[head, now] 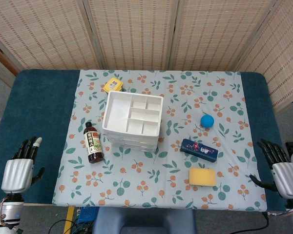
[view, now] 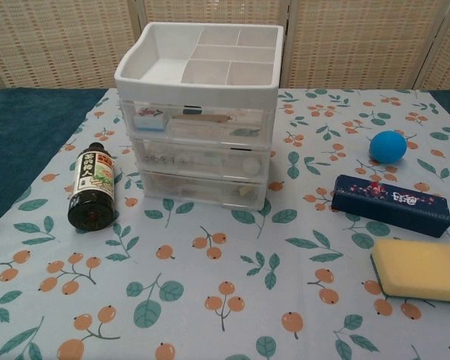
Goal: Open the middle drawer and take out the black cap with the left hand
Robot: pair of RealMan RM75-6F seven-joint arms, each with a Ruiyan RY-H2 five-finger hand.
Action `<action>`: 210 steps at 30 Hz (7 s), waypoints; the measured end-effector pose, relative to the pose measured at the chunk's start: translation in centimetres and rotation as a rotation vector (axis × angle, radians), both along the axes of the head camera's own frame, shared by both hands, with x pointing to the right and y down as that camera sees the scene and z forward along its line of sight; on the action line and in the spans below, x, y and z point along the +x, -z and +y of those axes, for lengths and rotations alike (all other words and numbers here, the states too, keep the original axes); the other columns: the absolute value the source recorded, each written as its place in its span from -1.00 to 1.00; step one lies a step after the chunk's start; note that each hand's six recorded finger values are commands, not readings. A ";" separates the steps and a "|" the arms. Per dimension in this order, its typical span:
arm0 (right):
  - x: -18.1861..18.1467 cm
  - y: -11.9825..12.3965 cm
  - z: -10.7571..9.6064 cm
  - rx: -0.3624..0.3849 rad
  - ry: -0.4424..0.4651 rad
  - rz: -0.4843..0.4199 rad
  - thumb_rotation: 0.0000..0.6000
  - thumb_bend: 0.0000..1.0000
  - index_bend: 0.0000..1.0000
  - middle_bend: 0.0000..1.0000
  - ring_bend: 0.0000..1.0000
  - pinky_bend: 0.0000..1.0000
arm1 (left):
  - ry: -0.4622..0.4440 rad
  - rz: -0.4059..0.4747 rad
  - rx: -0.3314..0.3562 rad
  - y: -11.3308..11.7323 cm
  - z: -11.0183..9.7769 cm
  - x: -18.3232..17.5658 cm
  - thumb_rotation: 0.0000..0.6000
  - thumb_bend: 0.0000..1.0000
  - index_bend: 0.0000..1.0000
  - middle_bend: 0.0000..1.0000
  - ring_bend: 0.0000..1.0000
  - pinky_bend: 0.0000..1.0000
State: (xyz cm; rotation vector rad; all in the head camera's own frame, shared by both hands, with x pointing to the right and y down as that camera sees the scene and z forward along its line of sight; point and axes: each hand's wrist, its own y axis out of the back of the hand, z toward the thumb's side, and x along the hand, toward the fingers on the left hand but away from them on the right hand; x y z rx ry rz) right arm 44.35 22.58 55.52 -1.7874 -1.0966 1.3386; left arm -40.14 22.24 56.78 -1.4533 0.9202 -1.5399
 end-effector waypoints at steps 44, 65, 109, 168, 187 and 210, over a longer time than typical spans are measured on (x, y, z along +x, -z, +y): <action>0.3 1.8 -0.9 0.068 -0.018 -0.011 1.00 -0.61 -1.00 -1.00 -1.00 -1.00 | -0.141 0.792 -0.263 -3.1 -1.3 15.9 1.00 -0.49 -0.41 1.00 1.00 1.00; 0.6 1.5 -0.6 0.050 -0.038 -0.004 1.00 -0.61 -1.00 -1.00 -1.00 -1.00 | 0.271 1.316 -0.513 -9.9 1.2 24.2 1.00 -0.46 -0.71 1.00 1.00 1.00; 0.8 1.4 -0.3 0.037 -0.058 0.014 1.00 -0.61 -1.00 -1.00 -1.00 -1.00 | 0.652 1.710 -0.506 -12.4 -0.5 27.0 1.00 -0.40 -0.71 1.00 1.00 1.00; 1.7 1.0 0.1 0.025 -0.081 0.012 1.00 -0.60 -1.00 -1.00 -1.00 -1.00 | 0.739 1.755 -0.564 -12.8 -1.8 28.7 1.00 -0.40 -0.45 1.00 1.00 1.00; 1.6 1.0 0.2 0.024 -0.081 0.012 1.00 -0.60 -1.00 -1.00 -1.00 -1.00 | 0.748 1.761 -0.583 -12.5 -0.4 28.0 1.00 -0.40 -0.44 1.00 1.00 1.00; 1.6 1.5 0.1 0.037 -0.072 0.019 1.00 -0.60 -1.00 -1.00 -1.00 -1.00 | 0.716 1.711 -0.628 -11.3 2.8 26.4 1.00 -0.40 -0.88 1.00 1.00 1.00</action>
